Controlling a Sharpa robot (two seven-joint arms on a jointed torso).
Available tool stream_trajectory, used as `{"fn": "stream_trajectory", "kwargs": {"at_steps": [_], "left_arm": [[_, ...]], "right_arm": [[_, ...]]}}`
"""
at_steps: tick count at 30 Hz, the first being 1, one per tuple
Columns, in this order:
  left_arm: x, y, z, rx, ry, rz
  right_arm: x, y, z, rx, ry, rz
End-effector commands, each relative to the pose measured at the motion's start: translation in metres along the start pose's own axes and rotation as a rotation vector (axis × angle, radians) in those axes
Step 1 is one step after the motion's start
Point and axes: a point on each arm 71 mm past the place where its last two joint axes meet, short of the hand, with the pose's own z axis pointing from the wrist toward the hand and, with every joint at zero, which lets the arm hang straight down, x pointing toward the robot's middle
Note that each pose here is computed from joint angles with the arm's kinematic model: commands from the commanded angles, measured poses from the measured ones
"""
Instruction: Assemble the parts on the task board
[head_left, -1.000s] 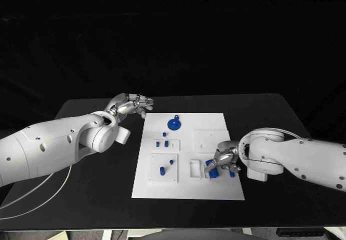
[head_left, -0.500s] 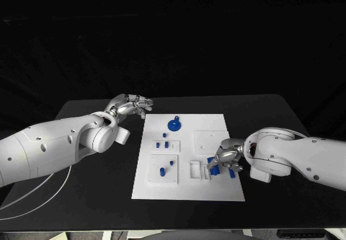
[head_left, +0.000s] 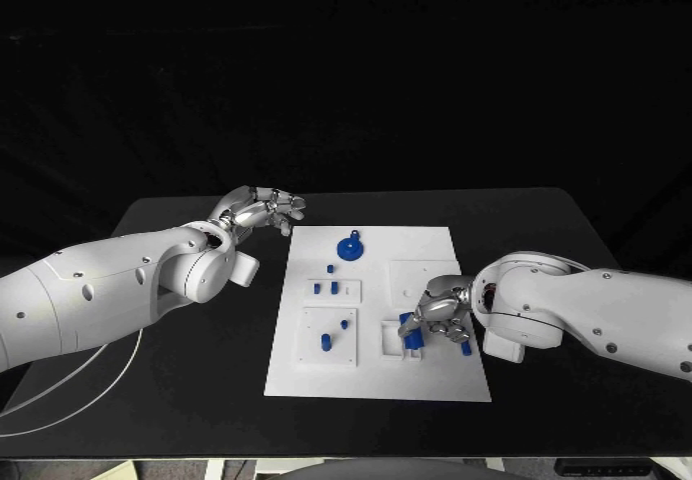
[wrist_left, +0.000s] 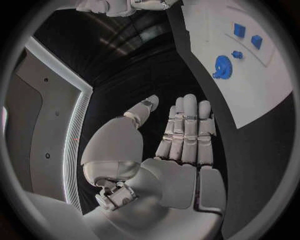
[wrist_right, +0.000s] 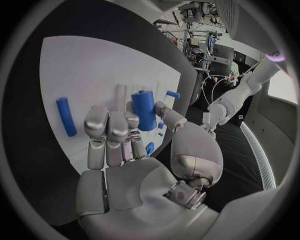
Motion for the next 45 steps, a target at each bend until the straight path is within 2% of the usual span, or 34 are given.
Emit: {"fn": "stream_trajectory", "kwargs": {"at_steps": [1,13,17,26,45], "left_arm": [[0.0026,-0.0012,0.0003,0.006,0.017,-0.011],[0.0025,-0.0011,0.0000,0.004,0.018,-0.012],[0.0025,-0.0011,0.0001,0.005,0.018,-0.012],[0.0013,-0.0008,-0.0003,0.003,0.016,-0.011],[0.0010,-0.0008,-0.0008,0.003,0.017,-0.012]], "right_arm": [[0.006,0.000,0.005,0.021,0.030,0.009],[0.020,0.006,0.014,0.012,0.067,-0.007],[0.019,0.006,0.016,0.011,0.052,-0.015],[0.021,0.008,0.017,0.009,0.066,-0.025],[0.021,0.009,0.019,0.015,0.046,-0.063]]}}
